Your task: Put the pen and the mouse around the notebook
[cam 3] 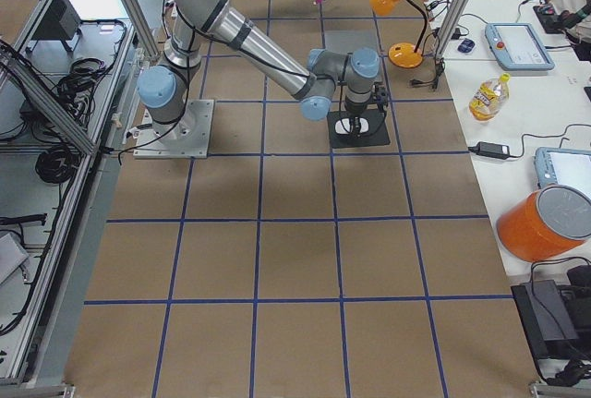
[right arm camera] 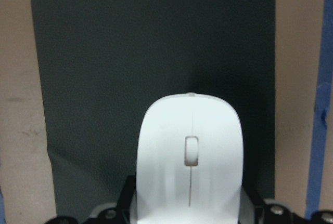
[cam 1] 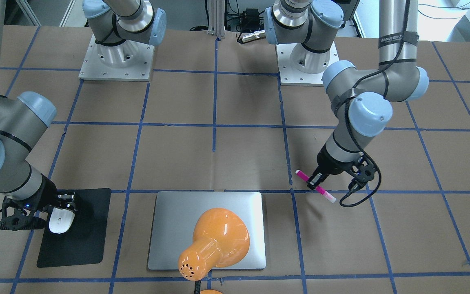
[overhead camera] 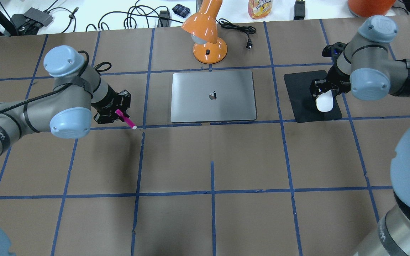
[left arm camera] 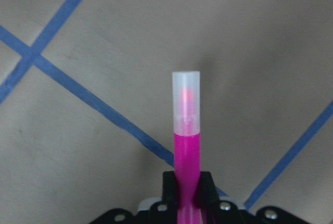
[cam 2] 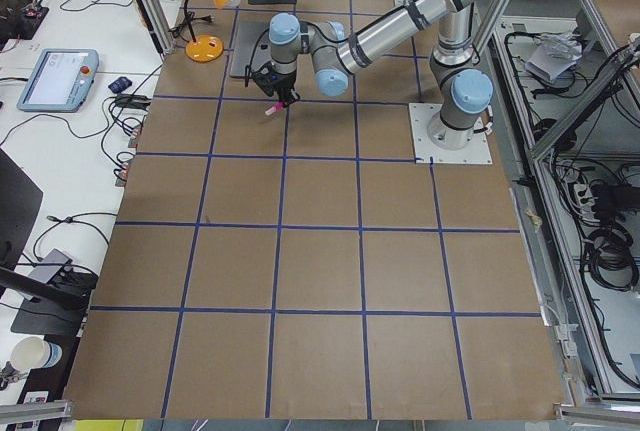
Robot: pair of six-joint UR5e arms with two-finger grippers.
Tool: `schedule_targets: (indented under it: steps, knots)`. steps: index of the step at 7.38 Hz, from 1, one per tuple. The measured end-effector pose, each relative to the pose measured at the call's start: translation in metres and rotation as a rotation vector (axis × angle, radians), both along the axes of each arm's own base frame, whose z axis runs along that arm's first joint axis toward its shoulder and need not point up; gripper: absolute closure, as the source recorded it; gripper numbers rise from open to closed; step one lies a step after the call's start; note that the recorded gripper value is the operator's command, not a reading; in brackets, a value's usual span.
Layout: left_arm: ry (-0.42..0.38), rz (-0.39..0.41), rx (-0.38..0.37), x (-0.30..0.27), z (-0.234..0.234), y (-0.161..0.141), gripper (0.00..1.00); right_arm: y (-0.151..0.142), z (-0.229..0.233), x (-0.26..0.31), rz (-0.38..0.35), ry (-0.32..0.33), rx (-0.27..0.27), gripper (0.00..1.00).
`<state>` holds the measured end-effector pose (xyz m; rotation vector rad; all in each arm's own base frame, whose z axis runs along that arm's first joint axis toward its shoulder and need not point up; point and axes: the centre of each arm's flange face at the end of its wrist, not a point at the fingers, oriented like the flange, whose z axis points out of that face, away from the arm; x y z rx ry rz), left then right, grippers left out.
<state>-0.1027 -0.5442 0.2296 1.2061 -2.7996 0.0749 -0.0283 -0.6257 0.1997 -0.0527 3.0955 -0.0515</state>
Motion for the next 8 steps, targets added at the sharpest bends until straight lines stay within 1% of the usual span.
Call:
schedule_targets:
  steps: [1, 2, 4, 6, 7, 8]
  knots:
    - [0.01, 0.062, -0.013, -0.04, -0.003, 0.005, 1.0, -0.004, -0.003, 0.001, -0.001, -0.001, 0.002, 0.4]
    - [0.024, 0.121, -0.027, -0.078, -0.004, 0.014, 1.0, -0.005, -0.004, 0.001, -0.001, -0.002, 0.004, 0.0]
    - [0.054, 0.223, -0.031, -0.145, -0.003, 0.036, 1.0, -0.005, -0.006, 0.001, 0.0, -0.004, 0.013, 0.0]
    - [0.072, 0.322, -0.005, -0.196, -0.01, 0.062, 1.0, -0.006, -0.004, 0.002, 0.001, -0.002, 0.012, 0.0]
    - [0.073, 0.366, 0.012, -0.213, -0.016, 0.071, 1.0, -0.009, 0.002, 0.005, 0.008, 0.004, 0.0, 0.0]
    - [0.072, 0.406, 0.025, -0.226, -0.022, 0.079, 1.0, -0.014, 0.02, 0.019, 0.026, 0.016, -0.018, 0.0]
